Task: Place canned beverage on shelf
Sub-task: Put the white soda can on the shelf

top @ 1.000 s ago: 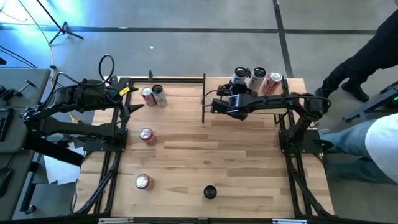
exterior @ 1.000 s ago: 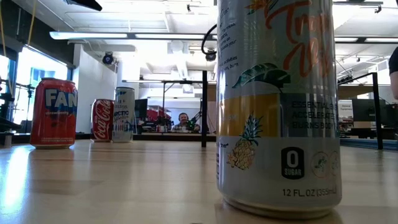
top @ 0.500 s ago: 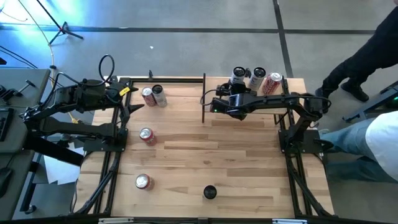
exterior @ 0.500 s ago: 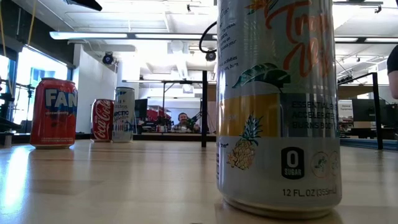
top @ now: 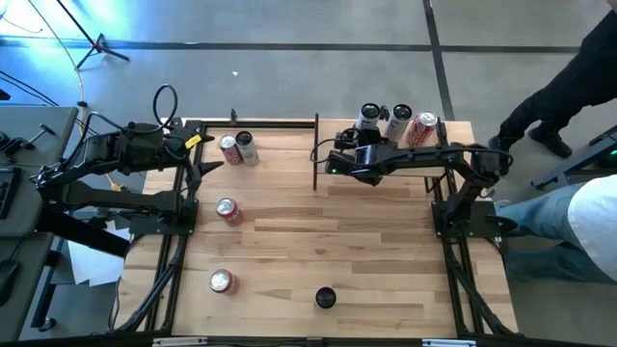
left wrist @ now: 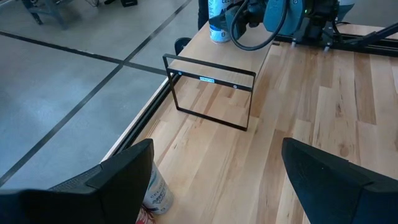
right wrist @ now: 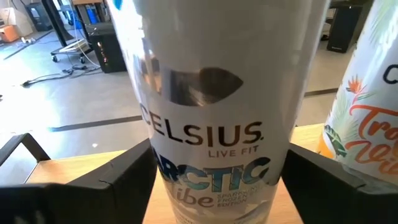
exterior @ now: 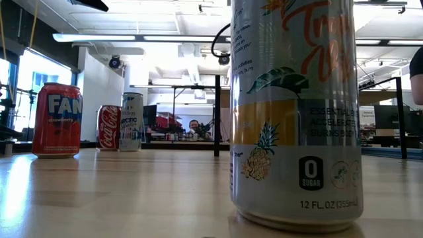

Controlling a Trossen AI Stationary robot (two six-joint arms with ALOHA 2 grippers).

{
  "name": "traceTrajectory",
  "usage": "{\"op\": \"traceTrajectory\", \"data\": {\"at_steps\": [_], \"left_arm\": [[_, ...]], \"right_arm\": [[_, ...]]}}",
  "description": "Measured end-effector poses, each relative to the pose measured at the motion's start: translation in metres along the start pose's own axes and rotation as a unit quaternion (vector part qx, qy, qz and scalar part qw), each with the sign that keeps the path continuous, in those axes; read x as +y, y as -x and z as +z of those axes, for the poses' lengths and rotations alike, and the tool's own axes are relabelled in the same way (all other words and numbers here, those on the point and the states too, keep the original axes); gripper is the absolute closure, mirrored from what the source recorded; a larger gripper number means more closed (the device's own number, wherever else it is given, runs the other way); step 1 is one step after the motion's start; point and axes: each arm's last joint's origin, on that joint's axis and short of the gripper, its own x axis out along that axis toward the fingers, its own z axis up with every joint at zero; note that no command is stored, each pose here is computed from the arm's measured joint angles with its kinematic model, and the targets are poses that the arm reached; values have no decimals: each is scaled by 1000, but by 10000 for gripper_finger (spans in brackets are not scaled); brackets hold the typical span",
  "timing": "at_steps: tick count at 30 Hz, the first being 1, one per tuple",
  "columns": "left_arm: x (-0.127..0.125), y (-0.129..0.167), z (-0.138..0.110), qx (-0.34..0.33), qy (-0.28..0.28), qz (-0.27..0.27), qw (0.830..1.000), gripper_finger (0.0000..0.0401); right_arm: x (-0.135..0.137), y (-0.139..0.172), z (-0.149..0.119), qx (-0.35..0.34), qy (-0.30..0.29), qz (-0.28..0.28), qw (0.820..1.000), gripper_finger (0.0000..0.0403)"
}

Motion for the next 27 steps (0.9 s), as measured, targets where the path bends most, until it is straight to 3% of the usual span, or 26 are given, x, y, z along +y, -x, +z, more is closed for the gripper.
{"op": "traceTrajectory", "data": {"at_steps": [11, 27], "left_arm": [[0, 0, 0, 0, 0, 0, 1000, 66], [0, 0, 0, 0, 0, 0, 1000, 66]], "right_arm": [[0, 0, -2, 28, 0, 6, 1000, 16], [1, 18, -10, 73, 2, 34, 997, 12]]}}
